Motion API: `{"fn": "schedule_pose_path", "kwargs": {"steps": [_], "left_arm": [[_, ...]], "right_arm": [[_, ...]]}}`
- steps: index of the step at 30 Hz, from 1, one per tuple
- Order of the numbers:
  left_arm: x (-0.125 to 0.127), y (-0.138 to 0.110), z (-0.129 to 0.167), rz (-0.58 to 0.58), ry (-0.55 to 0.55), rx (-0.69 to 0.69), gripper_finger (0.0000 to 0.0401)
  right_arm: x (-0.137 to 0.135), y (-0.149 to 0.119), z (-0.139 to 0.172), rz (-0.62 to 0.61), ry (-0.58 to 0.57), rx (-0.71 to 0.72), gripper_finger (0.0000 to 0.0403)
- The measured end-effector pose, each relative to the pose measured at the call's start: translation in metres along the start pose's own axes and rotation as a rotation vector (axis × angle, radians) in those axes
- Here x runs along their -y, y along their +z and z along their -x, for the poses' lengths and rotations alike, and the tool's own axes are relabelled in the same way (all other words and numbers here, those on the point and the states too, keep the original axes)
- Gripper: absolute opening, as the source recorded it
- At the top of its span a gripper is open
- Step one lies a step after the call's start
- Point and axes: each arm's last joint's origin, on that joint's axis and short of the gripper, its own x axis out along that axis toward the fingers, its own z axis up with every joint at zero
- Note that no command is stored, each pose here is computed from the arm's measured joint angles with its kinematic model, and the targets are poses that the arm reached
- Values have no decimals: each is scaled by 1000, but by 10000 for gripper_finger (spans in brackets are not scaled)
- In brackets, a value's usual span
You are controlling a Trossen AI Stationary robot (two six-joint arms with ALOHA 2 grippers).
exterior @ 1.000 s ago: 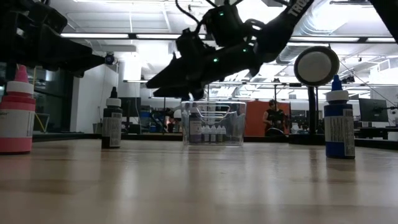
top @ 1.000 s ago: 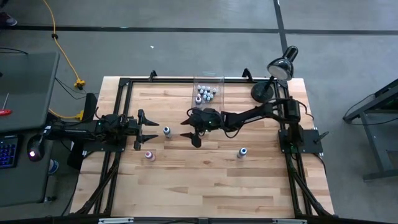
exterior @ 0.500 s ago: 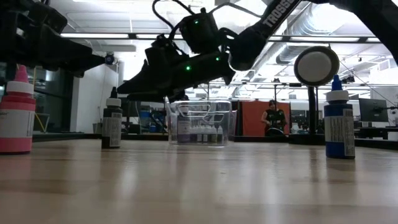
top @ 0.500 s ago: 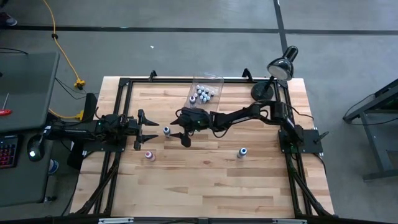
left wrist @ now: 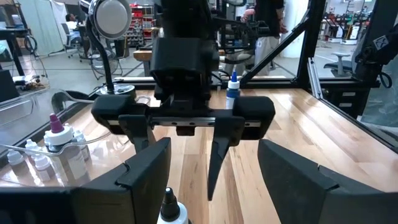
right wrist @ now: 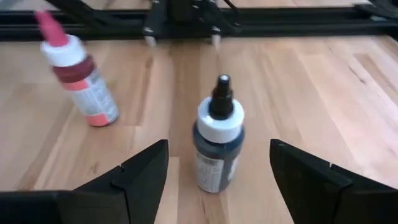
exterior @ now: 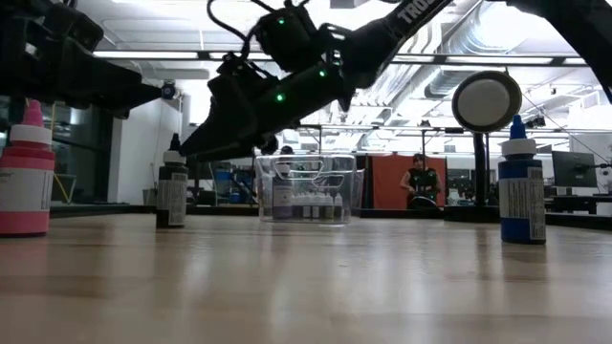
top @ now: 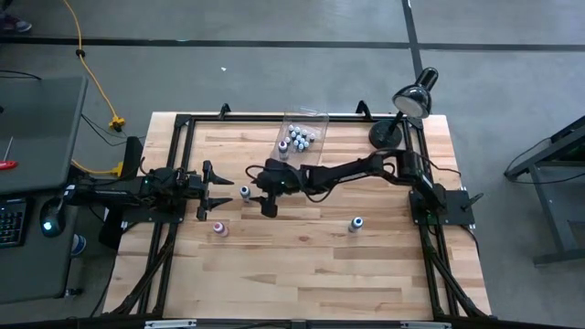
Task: Pick & Place food coloring
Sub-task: Put the big black food coloring bottle into the transparent bin
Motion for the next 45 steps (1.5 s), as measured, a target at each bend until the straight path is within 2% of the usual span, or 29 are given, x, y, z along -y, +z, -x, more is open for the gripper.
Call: {"fn": "schedule_pose_path", "kwargs": {"steps": [3,7,15,19,25,29,33,39,43,45], "left_arm": [[0,0,0,0,0,0,239],[0,0,0,0,0,0,239],[0,0,0,0,0,0,239],[0,0,0,0,0,0,239],[0,0,0,0,0,0,239],[0,0,0,0,0,0,239],[0,0,0,0,0,0,239],[0,0,0,0,0,0,239],[0,0,0,0,0,0,239],[0,0,0,0,0,0,239]], "right_arm": [[-6,2,0,-55,-59,-1,268],[-15,3,-1,-172,-55,15,268],[-40,3,0,-177,-115,46,266],[-46,4,1,-231,-234,85,268],[-44,1,2,-400,-477,168,268],[-57,-9,-3,-492,-512,197,268],[-74,-11,-4,-441,-471,203,268],[-88,-13,-8,-281,-426,206,268],[-89,-27,-21,-292,-410,258,268],[-88,-33,-26,-285,-445,272,268]]}}
